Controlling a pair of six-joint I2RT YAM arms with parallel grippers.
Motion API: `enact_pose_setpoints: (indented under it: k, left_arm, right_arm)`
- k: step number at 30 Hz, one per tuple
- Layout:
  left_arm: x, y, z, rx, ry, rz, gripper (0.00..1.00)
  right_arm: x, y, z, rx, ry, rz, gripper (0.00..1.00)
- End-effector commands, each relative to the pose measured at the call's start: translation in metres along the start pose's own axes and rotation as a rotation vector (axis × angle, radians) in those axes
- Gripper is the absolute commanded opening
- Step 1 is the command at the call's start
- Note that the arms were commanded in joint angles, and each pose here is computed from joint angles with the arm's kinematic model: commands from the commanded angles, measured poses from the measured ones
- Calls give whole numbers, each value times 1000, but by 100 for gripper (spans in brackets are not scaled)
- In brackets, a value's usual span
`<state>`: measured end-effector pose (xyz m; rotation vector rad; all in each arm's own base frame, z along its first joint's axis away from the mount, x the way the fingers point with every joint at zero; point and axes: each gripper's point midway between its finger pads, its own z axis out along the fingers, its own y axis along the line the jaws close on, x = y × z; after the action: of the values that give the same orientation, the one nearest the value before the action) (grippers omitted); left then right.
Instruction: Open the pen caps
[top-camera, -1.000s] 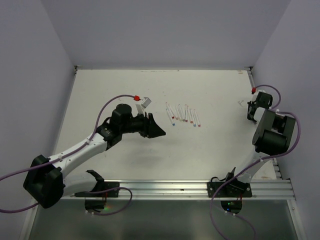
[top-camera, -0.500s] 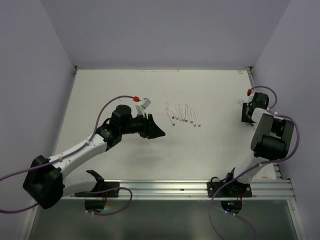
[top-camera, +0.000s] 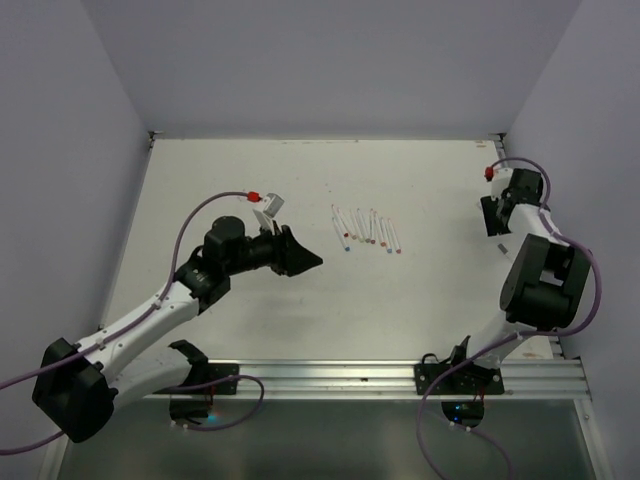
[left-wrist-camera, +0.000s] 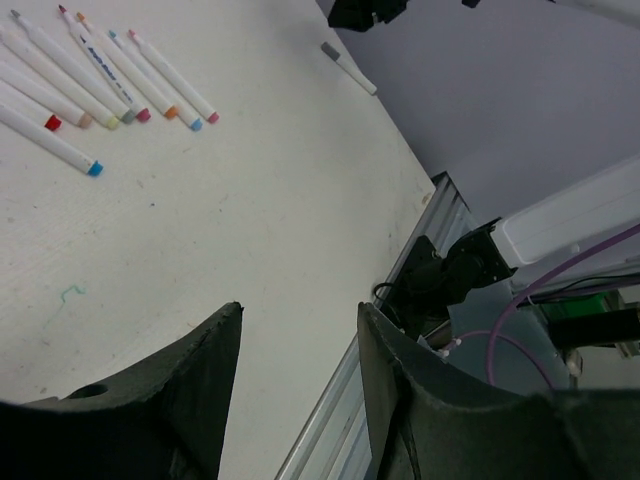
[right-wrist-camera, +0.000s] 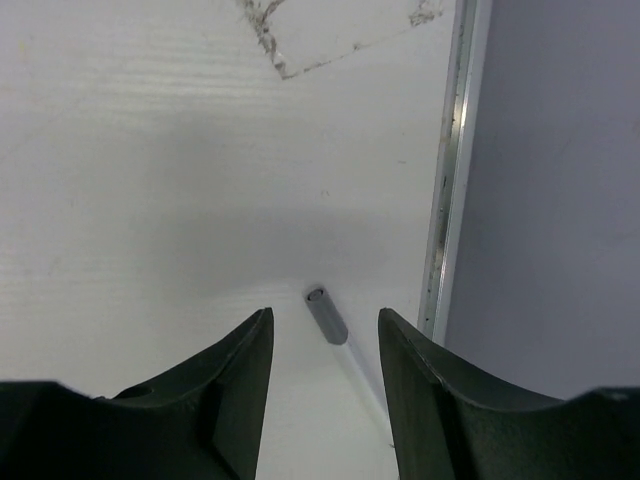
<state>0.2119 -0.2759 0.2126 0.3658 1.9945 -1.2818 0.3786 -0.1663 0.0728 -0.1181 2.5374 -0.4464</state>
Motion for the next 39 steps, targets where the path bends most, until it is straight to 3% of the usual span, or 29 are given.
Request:
enact_pose_setpoints:
  k: [1,6,9,17,39]
  left_arm:
    - [-9,3,0,1,-32,23,53]
    - [2,10,-3,6,5,12,53]
    - [9,15,-1,3,31,-5,53]
    - [18,27,6,-8,67,-21,53]
    - [29,30,13,5,98,-41,54]
  right_arm:
    - [20,-9,-15,-93,3,-139,50]
    - [47,-23,-15,-145,-1,-154,50]
    - [68,-20,-10,-211,63,-191,49]
    - [66,-9,-7,-417,47,-188,49]
    - [98,-19,21,-372,132,-176,47]
